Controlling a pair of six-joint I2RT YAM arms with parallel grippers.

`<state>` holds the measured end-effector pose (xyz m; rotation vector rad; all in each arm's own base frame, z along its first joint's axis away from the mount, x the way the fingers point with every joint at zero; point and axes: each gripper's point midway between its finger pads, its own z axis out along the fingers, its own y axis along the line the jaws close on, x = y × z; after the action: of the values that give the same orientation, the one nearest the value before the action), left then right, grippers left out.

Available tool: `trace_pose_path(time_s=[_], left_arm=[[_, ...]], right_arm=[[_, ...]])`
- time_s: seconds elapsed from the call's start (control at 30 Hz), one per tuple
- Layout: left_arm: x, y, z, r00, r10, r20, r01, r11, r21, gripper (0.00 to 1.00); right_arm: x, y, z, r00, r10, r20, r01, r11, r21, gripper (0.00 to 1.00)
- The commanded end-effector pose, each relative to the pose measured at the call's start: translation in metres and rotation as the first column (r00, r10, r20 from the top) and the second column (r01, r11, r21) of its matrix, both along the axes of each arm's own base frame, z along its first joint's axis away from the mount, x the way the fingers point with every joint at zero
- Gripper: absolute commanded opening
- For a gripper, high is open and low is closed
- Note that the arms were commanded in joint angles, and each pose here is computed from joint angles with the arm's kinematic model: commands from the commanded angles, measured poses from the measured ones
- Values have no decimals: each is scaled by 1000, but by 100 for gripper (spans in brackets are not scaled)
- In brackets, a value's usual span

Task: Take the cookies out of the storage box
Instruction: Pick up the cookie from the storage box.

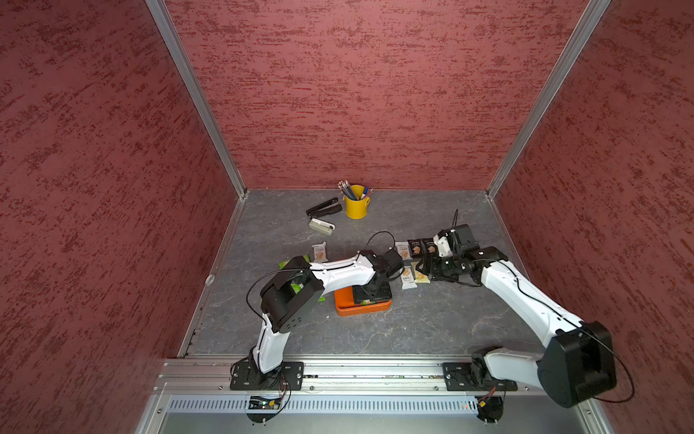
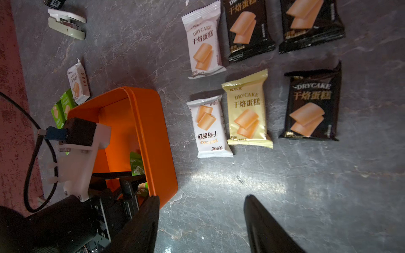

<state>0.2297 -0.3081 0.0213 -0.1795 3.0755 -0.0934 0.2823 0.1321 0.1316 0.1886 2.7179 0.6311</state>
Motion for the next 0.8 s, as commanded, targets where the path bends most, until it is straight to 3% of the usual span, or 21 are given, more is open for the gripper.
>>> trace_pose_path(time_s=[0.0, 0.27, 0.6, 0.77], left_arm=[[2, 0, -3, 1000, -23, -7, 23, 999, 23, 79], [4, 6, -19, 999, -28, -22, 28, 999, 42, 70], [14, 15, -17, 1000, -7, 6, 7, 999, 32, 42], [24, 17, -14, 1000, 7, 19, -8, 1000, 22, 41]], right_arm=[[-2, -9, -1, 1000, -10, 9, 10, 999, -32, 66], [-1, -9, -5, 1000, -15, -4, 14, 999, -34, 66], [2, -9, -5, 1000, -18, -9, 17, 999, -34, 66], [5, -9, -2, 1000, -18, -4, 18, 999, -35, 66]])
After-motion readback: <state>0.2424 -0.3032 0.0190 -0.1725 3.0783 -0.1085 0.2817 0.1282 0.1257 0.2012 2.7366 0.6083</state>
